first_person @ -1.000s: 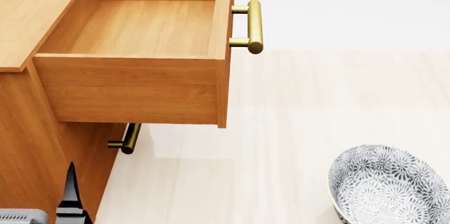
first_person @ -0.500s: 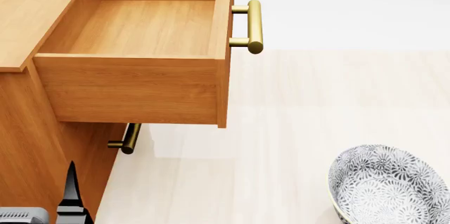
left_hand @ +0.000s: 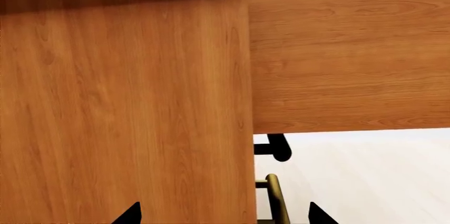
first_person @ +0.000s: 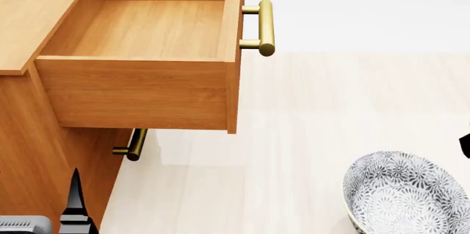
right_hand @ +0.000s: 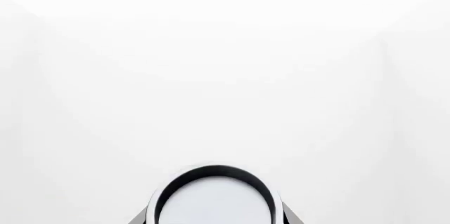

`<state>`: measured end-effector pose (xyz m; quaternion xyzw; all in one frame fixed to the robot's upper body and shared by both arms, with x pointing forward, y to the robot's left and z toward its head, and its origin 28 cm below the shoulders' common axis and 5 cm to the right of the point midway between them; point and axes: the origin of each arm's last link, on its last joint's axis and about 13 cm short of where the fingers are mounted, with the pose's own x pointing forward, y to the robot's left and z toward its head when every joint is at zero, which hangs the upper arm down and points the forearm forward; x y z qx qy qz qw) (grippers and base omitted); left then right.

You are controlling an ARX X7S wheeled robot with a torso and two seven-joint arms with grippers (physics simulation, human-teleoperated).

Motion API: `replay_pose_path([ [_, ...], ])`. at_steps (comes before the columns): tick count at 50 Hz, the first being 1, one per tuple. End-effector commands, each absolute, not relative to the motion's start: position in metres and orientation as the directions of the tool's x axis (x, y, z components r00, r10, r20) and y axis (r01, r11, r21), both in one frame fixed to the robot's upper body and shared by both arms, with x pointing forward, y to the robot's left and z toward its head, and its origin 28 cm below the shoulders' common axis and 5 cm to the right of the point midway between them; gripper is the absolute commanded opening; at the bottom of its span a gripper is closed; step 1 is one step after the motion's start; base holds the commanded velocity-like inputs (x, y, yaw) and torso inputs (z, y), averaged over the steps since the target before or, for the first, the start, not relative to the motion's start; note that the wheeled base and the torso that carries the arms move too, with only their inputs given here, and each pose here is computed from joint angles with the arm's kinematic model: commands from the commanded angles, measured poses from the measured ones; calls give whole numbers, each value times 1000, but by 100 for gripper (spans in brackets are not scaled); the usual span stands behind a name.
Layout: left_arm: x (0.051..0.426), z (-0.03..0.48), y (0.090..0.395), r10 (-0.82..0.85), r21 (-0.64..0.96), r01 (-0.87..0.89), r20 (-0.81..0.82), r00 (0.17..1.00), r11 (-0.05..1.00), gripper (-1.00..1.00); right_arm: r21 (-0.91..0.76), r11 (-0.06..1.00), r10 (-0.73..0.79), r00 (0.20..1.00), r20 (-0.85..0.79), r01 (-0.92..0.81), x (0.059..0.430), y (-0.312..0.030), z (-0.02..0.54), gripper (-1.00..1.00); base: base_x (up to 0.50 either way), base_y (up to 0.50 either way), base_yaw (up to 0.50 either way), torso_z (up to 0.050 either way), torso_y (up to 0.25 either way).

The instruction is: Put the ketchup in the top drawer of the cabinet.

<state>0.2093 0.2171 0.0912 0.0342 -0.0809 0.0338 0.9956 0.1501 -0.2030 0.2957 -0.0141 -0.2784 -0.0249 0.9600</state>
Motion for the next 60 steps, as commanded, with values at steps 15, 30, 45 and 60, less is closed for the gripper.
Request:
replay_pose_path([
  [15,210,90,217,62,56,-72,158,986,996,100,-68,998,56,790,611,-18,176,-187,332,-100,0,0,0,0,0],
  [30,211,90,217,61,53,-70,156,986,996,100,-67,992,125,772,623,-106,197,-172,351,-100,0,0,0,0,1],
  [45,209,89,218,59,53,-68,156,986,996,100,-92,977,204,739,642,-191,213,-156,382,-100,0,0,0,0,0],
  [60,208,89,218,62,50,-70,158,986,996,100,-124,960,271,733,624,-249,233,-138,401,-100,0,0,0,0,0],
])
